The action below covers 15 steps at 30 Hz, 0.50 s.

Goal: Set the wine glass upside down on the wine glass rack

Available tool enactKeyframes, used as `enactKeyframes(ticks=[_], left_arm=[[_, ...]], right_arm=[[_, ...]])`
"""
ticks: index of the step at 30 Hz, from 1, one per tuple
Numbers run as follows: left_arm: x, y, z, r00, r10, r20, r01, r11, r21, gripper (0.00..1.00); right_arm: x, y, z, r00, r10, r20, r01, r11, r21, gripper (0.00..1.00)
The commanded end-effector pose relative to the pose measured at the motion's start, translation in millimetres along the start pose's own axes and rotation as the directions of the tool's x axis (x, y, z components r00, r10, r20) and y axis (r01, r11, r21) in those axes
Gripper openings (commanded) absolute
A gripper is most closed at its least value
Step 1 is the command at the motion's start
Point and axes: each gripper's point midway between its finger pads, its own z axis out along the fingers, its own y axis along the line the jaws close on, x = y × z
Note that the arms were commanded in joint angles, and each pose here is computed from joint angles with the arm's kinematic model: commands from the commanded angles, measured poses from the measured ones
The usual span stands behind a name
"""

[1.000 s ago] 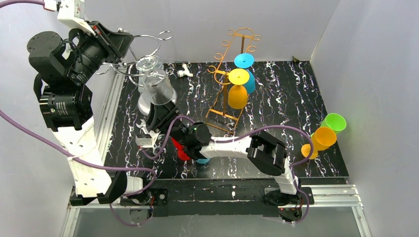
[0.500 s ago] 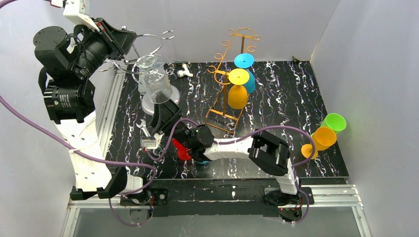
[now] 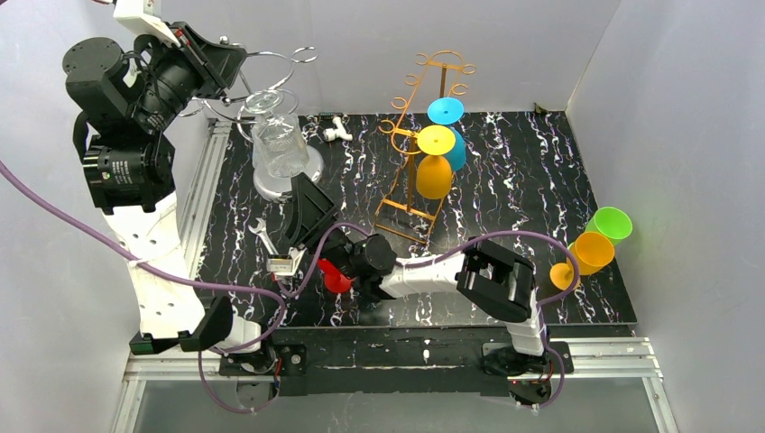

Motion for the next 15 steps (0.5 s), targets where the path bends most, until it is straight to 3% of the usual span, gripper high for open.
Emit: enactKeyframes(ticks=[1, 15], left_arm=[[-92, -54, -40, 0.940, 0.092, 0.330, -0.128, 0.988, 0.089, 0.00], [-81, -46, -36, 0.946, 0.097, 0.308, -0.125, 0.990, 0.071, 0.00]], right_arm=[[34, -64, -5, 0.991, 0.070, -0.114, -0.049, 0.983, 0.178, 0.99], [20, -132, -16, 0.987, 0.134, -0.092, -0.110, 0.967, 0.230, 0.98]])
